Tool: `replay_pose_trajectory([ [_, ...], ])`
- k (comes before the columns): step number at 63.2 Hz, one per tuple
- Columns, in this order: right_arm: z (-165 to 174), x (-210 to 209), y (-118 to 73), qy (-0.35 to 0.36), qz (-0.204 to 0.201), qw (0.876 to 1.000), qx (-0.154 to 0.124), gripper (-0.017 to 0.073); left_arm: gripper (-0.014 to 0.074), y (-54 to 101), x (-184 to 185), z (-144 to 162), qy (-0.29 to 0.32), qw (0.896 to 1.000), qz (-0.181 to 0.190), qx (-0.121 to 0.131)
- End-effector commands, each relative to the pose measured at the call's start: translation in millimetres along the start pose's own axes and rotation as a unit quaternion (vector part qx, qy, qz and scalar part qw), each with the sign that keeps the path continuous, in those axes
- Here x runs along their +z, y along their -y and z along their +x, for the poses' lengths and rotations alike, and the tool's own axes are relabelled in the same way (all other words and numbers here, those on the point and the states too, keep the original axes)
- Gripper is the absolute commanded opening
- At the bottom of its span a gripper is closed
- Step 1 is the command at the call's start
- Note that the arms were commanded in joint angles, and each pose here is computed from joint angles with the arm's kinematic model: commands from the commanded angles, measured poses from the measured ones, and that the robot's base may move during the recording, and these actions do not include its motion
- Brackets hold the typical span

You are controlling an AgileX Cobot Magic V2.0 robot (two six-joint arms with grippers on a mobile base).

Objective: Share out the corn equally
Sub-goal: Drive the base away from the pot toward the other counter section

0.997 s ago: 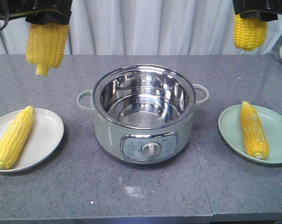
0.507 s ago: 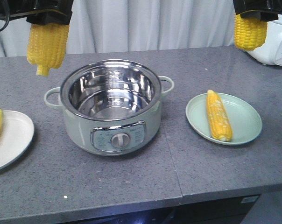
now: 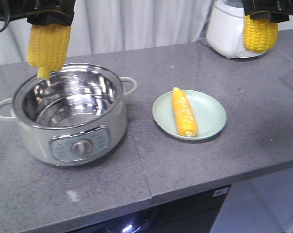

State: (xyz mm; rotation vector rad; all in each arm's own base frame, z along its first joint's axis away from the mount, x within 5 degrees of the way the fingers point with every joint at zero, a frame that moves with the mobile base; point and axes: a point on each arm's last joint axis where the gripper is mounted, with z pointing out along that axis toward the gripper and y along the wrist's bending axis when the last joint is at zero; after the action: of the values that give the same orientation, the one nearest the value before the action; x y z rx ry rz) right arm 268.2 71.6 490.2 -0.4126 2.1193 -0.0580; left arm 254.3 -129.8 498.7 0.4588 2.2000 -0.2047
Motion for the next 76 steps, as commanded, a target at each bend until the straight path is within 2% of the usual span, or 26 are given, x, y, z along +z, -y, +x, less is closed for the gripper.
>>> replay_pose_trajectory([
  [1,-11.0,-21.2,6.9,0.063,0.016,0.998,0.002,-0.0006,-0.0008,-0.1,-22.2,-9.3,0.061,0.998,0.005,-0.005],
  [76,-11.0,-21.2,6.9,0.063,0.016,0.998,0.002,-0.0006,-0.0008,-0.1,-22.2,-9.3,0.061,0.998,0.005,-0.005],
])
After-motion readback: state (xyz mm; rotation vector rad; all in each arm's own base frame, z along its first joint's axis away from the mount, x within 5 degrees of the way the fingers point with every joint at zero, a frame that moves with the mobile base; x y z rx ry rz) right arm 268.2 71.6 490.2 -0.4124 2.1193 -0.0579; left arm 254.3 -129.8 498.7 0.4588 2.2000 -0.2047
